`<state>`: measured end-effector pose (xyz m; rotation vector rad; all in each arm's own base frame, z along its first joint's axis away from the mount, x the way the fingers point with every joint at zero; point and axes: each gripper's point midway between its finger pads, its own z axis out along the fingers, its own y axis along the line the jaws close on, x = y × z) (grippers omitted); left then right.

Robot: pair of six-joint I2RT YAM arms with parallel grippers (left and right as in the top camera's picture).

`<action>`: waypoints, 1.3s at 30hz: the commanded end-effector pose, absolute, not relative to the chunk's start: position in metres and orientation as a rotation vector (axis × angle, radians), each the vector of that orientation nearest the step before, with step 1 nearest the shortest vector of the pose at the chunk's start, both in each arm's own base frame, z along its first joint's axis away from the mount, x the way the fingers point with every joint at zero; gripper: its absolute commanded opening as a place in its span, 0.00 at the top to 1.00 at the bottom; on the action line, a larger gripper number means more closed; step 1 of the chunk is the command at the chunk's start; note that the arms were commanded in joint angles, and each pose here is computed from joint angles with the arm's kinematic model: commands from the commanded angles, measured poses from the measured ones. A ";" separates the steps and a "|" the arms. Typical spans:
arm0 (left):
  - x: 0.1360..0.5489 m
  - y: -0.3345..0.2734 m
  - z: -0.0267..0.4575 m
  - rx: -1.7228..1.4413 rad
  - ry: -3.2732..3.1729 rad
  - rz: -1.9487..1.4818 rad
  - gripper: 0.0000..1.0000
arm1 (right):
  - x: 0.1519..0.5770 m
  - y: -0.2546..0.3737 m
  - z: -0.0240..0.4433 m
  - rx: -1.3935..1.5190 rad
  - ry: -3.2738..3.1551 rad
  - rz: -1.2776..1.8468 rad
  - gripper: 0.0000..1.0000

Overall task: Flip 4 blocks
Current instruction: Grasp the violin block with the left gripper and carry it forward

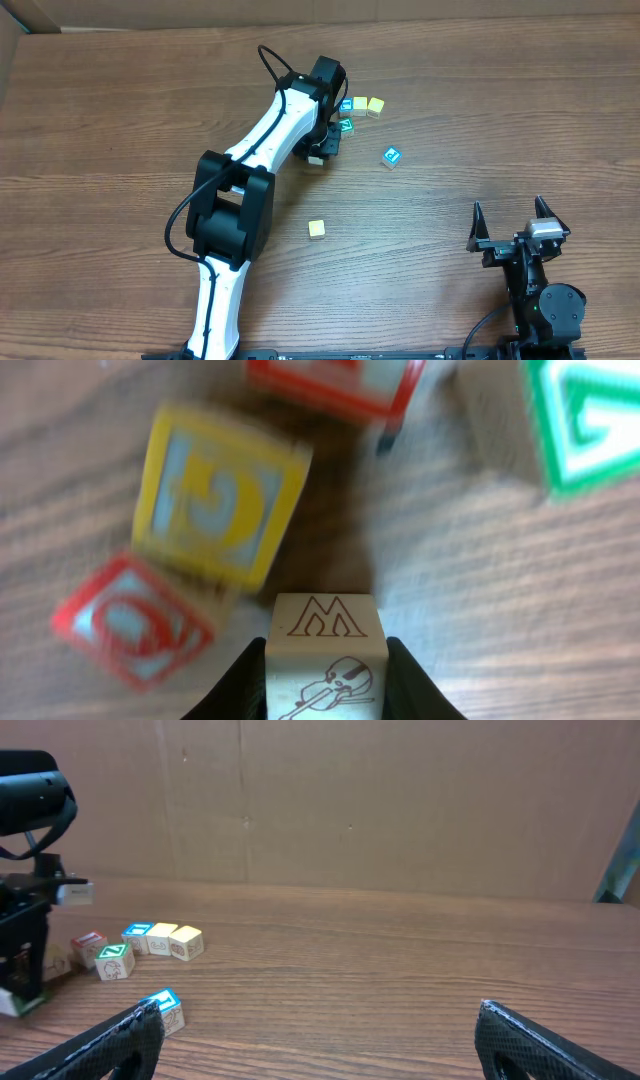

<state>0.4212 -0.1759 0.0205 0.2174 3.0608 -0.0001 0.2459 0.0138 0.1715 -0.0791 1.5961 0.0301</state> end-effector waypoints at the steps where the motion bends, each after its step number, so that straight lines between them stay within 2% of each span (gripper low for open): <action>1: 0.416 -0.173 0.061 0.208 3.018 -0.008 0.79 | 0.246 0.013 0.170 -0.077 1.593 0.027 0.00; 12: 0.365 -0.139 0.144 0.114 3.032 0.092 0.79 | 0.246 0.013 0.170 -0.077 1.593 0.027 0.00; 21: 0.319 -0.113 0.177 -0.042 3.099 0.200 0.80 | 0.246 0.013 0.170 -0.077 1.593 0.027 0.00; 26: 0.298 -0.102 0.173 -0.095 3.170 0.297 0.81 | 0.246 0.013 0.170 -0.077 1.593 0.027 0.00; 39: 0.252 -0.094 0.104 -0.091 3.323 0.476 0.83 | 0.246 0.013 0.170 -0.077 1.593 0.027 0.00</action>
